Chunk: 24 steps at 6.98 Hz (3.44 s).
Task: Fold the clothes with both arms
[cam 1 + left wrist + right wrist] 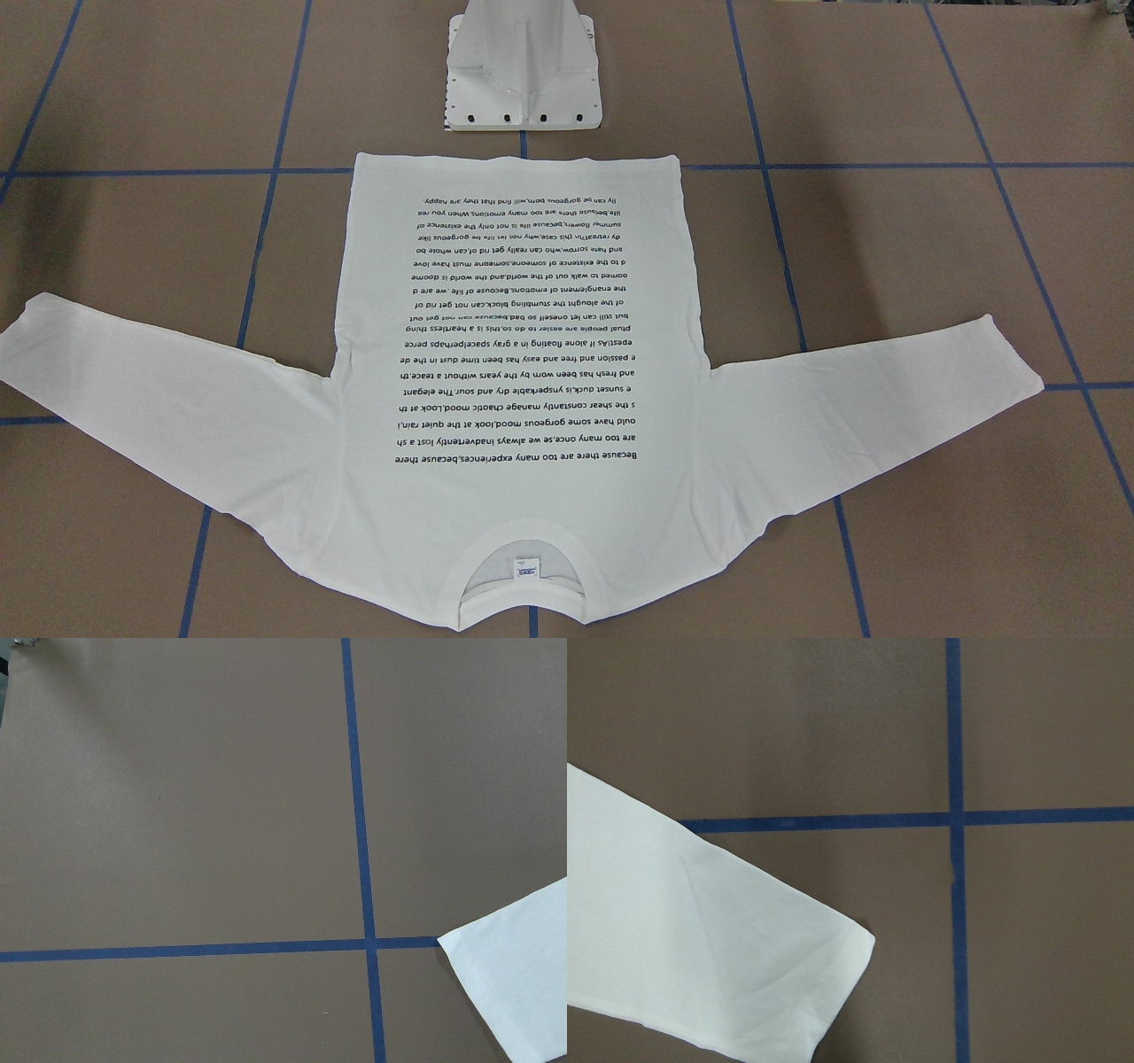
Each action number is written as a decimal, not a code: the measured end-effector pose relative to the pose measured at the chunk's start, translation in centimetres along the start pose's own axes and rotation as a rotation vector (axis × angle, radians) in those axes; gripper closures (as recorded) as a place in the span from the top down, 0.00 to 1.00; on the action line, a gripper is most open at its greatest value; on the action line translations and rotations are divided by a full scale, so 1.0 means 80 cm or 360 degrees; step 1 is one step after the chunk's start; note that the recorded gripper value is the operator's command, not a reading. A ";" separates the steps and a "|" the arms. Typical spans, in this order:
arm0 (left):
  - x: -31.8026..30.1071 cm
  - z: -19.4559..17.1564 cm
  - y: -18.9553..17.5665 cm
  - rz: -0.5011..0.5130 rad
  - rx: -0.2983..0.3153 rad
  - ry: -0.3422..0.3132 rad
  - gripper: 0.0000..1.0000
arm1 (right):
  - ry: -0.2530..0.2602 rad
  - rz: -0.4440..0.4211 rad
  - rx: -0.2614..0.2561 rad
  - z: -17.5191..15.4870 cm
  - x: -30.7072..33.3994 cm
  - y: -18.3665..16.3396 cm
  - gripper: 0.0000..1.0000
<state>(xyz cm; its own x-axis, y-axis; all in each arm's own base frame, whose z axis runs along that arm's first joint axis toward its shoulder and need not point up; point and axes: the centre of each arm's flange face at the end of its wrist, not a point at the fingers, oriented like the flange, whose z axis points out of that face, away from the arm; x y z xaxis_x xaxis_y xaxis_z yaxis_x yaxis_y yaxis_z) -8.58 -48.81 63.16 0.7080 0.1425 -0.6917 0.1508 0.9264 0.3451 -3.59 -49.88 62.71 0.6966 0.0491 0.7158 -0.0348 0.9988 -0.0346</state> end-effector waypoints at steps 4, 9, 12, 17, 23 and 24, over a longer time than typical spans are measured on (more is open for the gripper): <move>0.005 0.000 0.002 0.0014 0.0003 0.0057 1.00 | -0.0125 0.0067 0.0071 0.104 -0.030 0.036 0.99; 0.008 -0.001 0.000 0.0016 0.0006 0.0066 1.00 | -0.0099 0.0243 0.0131 0.159 -0.041 0.069 0.00; 0.010 -0.003 -0.001 0.0021 0.0011 0.0067 1.00 | -0.0123 0.0253 0.0125 0.155 -0.039 0.079 0.00; 0.015 -0.006 -0.003 0.0033 0.0019 0.0080 1.00 | -0.0314 0.0218 0.0216 0.094 -0.131 0.059 0.00; 0.029 -0.013 -0.011 -0.0039 0.0032 0.0174 1.00 | -0.0584 0.0686 0.0182 -0.026 -0.503 -0.093 0.00; 0.033 -0.016 -0.012 -0.0019 0.0058 0.0202 1.00 | -0.0580 0.0727 0.0206 -0.041 -0.574 -0.097 0.00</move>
<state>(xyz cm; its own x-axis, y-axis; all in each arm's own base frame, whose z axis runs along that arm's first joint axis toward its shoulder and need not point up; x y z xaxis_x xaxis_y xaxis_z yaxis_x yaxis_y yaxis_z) -7.70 -48.86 60.22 0.6131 0.1770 -0.7699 0.1852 0.9152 0.3579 -32.98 -59.92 27.79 0.3007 0.4473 0.8423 -0.3762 0.8672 -0.3263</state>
